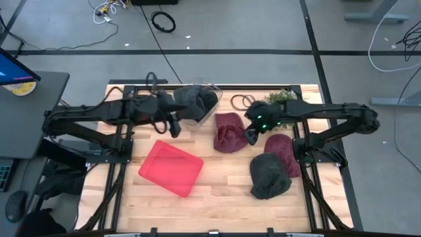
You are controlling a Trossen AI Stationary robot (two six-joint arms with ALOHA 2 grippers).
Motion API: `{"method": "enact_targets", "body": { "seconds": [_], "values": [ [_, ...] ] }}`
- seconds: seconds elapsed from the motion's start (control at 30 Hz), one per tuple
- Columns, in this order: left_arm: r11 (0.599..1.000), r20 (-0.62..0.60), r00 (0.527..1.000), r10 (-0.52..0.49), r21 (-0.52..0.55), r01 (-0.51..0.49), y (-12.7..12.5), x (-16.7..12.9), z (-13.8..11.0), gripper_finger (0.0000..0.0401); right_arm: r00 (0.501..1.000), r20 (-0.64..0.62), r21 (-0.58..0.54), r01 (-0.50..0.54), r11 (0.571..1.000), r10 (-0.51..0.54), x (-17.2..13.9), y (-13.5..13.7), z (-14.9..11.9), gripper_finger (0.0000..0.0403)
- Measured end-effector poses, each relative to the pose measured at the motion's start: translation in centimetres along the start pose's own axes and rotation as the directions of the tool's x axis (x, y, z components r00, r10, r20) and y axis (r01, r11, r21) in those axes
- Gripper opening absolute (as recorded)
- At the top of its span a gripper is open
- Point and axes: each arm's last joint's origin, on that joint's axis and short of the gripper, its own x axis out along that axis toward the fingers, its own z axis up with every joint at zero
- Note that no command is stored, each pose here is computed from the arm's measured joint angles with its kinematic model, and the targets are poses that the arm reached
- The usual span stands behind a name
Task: Pick & Place hat
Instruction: Put the left red cap into the red bin
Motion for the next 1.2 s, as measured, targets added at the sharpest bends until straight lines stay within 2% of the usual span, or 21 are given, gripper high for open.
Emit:
{"method": "enact_targets", "body": {
  "seconds": [0.13, 0.23, 0.43, 0.6, 0.77, 0.97, 1.2],
  "values": [
    [1.0, 0.023, 1.0, 0.002, 0.014, -0.002, 0.4, -0.9, 0.3, 0.0122, 0.971, -0.176, 0.065, 0.177, 0.982, -0.163, 3.2, -1.0, -0.4, 0.0254],
    [1.0, 0.031, 1.0, 0.002, 0.015, -0.003, 0.5, -1.1, 0.4, 0.0122, 0.947, -0.244, 0.098, 0.237, 0.966, -0.208, 5.2, -1.2, -0.4, 0.0254],
    [0.999, 0.022, 1.0, 0.0, 0.043, 0.0, 0.5, -1.0, 0.3, 0.0122, 0.94, -0.262, 0.126, 0.256, 0.959, -0.216, 8.3, -1.1, 0.1, 0.0285],
    [0.998, 0.02, 1.0, -0.009, 0.058, 0.008, 0.5, -0.9, 0.3, 0.0122, 0.91, -0.274, 0.117, 0.354, 0.928, -0.312, 9.8, -1.6, -0.1, 0.0316],
    [0.998, 0.02, 1.0, -0.01, 0.07, 0.008, 0.5, -0.9, 0.3, 0.0122, 0.911, -0.266, 0.092, 0.349, 0.933, -0.314, 11.4, -1.7, 0.2, 0.0324],
    [0.997, 0.021, 1.0, -0.01, 0.07, 0.008, 0.5, -0.9, 0.3, 0.0122, 0.89, -0.311, 0.079, 0.374, 0.924, -0.334, 13.3, -2.1, -0.1, 0.0302],
    [0.998, 0.021, 1.0, -0.01, 0.067, 0.008, 0.5, -0.9, 0.3, 0.0122, 0.871, -0.343, 0.042, 0.387, 0.921, -0.351, 15.2, -2.4, -0.4, 0.0247]
  ]
}}
